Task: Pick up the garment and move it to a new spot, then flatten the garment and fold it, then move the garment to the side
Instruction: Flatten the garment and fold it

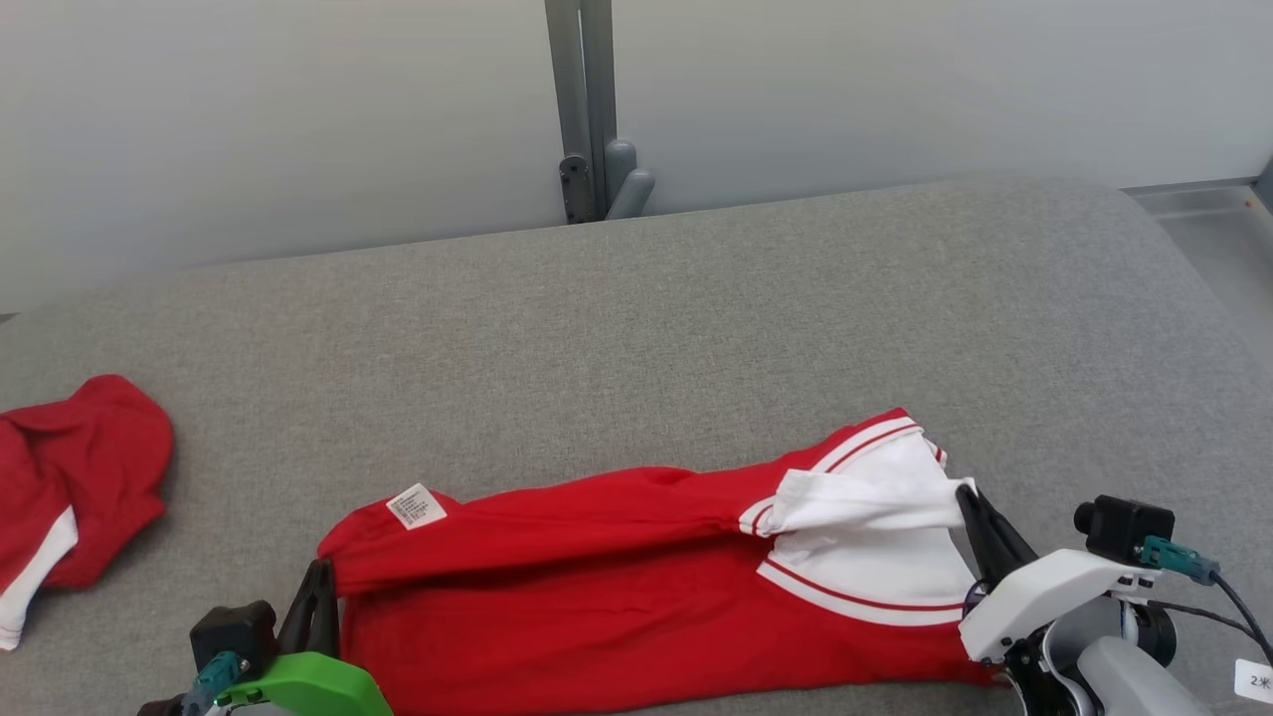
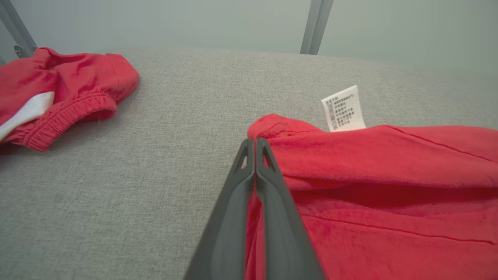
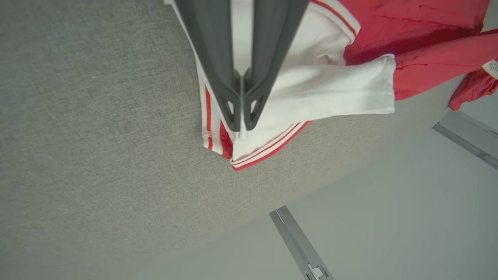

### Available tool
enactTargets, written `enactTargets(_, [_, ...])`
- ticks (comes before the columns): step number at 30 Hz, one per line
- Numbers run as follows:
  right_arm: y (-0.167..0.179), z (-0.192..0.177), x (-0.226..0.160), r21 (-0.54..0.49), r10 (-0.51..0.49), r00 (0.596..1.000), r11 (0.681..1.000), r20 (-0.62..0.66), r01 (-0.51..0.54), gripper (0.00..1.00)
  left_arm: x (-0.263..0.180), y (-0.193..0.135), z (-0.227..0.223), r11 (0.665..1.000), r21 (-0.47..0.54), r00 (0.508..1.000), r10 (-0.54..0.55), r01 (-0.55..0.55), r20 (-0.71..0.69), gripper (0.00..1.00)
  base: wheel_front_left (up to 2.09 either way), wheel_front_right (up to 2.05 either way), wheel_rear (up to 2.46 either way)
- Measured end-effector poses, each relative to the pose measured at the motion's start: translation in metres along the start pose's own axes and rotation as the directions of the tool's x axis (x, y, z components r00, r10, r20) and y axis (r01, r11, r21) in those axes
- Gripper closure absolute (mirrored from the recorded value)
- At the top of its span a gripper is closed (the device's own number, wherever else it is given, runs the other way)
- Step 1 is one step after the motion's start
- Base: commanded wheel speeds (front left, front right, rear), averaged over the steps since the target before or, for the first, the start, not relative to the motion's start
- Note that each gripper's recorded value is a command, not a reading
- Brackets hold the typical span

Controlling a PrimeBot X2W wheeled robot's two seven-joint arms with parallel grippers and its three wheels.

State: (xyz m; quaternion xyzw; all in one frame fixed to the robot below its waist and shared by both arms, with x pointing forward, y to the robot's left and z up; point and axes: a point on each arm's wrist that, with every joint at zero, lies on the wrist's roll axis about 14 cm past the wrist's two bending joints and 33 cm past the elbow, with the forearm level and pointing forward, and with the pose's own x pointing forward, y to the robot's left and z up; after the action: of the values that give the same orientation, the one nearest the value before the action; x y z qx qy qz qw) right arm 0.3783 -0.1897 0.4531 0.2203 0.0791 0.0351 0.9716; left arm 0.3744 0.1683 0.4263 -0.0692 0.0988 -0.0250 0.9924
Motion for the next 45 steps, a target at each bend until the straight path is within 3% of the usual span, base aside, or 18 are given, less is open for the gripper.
enactTargets(16, [-0.005,-0.011,-0.018,0.031,-0.022,1.0,0.999,-0.017,0.023,1.0,-0.015,0.007,-0.015,0.999,-0.026,0.999,0.026,-0.027,-0.027,1.0,0.0,0.0,0.0])
enactTargets(25, [-0.003,-0.025,-0.02,-0.013,-0.02,0.997,1.0,-0.072,0.019,1.0,-0.021,0.005,-0.032,0.999,-0.029,0.996,0.024,-0.027,-0.081,1.0,0.0,0.0,0.0])
enactTargets(27, [-0.007,-0.031,-0.022,-0.017,-0.031,0.996,0.999,-0.089,0.03,1.0,-0.022,0.002,-0.035,0.999,-0.032,0.996,0.021,-0.024,-0.089,0.65,0.0,0.0,0.0])
enactTargets(28, [-0.009,-0.035,-0.024,-0.019,-0.039,0.994,0.999,-0.102,0.037,0.62,-0.024,0.002,-0.037,0.999,-0.036,0.995,0.024,-0.027,-0.094,0.42,0.0,0.0,0.0])
enactTargets(29, [-0.012,-0.038,-0.026,-0.025,-0.048,0.993,0.999,-0.111,0.045,0.0,-0.026,0.003,-0.039,0.999,-0.036,0.995,0.029,-0.033,-0.099,0.0,0.0,0.0,0.0])
enactTargets(38, [-0.031,-0.02,-0.03,-0.065,-0.103,0.994,0.993,-0.022,0.101,0.0,-0.036,0.004,-0.036,0.998,-0.011,0.996,0.054,-0.055,-0.074,0.0,0.0,0.0,0.0])
enactTargets(45, [-0.01,-0.012,-0.022,-0.116,-0.045,0.999,0.992,0.016,0.047,0.0,-0.04,0.002,-0.03,0.999,-0.002,0.997,0.052,-0.052,-0.052,0.0,0.0,0.0,0.0])
